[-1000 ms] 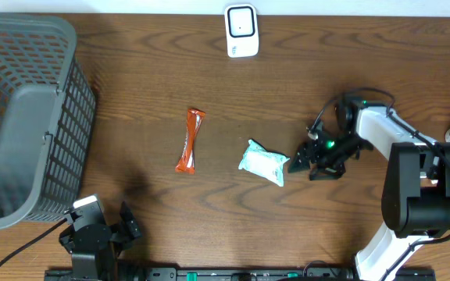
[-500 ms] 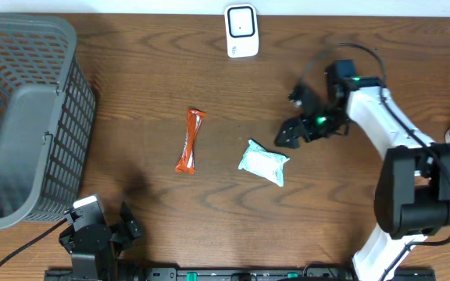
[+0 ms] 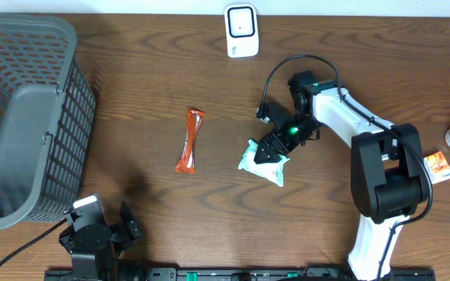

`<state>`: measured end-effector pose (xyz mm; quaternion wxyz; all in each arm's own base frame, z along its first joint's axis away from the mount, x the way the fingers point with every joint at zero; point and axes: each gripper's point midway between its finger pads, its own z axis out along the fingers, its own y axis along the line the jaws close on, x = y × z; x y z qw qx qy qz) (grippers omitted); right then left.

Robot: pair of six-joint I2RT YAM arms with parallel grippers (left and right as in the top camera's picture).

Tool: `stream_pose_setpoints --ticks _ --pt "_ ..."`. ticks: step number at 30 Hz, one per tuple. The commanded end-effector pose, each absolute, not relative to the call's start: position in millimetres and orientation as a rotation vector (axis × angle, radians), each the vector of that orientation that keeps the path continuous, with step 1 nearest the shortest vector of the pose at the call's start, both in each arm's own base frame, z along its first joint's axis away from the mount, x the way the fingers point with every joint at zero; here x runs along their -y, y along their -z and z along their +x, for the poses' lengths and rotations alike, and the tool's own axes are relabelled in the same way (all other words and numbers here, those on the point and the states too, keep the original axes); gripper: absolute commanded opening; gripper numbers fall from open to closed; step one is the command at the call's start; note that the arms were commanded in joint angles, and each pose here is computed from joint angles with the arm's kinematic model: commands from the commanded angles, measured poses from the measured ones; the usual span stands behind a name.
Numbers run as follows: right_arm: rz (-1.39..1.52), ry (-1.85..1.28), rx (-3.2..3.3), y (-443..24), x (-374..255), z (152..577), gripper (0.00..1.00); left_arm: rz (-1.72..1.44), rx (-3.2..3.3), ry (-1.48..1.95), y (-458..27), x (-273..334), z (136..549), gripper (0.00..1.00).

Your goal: Scan the item barcode

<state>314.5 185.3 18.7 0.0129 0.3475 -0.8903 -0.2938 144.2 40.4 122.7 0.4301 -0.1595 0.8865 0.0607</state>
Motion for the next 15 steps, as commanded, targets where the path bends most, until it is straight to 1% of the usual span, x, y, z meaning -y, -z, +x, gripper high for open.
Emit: stream_pose_setpoints --ticks 1,2,3,4,6,7,8,11,13,14,15 --pt "1.071 0.835 2.642 23 -171 289 0.78 -0.415 -2.210 -0.156 -122 -42 144 0.98" --pt "1.060 0.821 2.621 27 -169 284 0.68 -0.415 -2.210 -0.156 -122 -42 144 0.98" --pt "1.051 0.803 2.609 29 -166 281 0.63 -0.415 -2.210 -0.156 -122 -42 144 0.98" --pt "1.043 0.775 2.597 33 -162 278 0.62 -0.415 -2.210 -0.155 -122 -42 144 0.98" --pt "1.037 0.713 2.580 38 -154 274 0.66 -0.415 -2.210 -0.156 -122 -42 144 0.98" --pt "1.033 0.699 2.581 40 -153 274 0.65 -0.415 -2.210 -0.156 -122 -42 144 0.98" --pt "1.030 0.697 2.581 41 -153 275 0.64 -0.415 -2.209 -0.155 -122 -42 144 0.98" --pt "1.029 0.682 2.582 42 -151 275 0.52 -0.415 -2.210 -0.156 -122 -42 144 0.98" --pt "0.991 0.621 2.596 44 -145 275 0.53 -0.415 -2.210 -0.156 -122 -42 144 0.98" --pt "0.961 0.586 2.603 47 -142 273 0.62 -0.415 -2.210 -0.156 -122 -42 144 0.98" --pt "0.939 0.575 2.608 50 -141 272 0.66 -0.415 -2.210 -0.156 -122 -42 144 0.98"
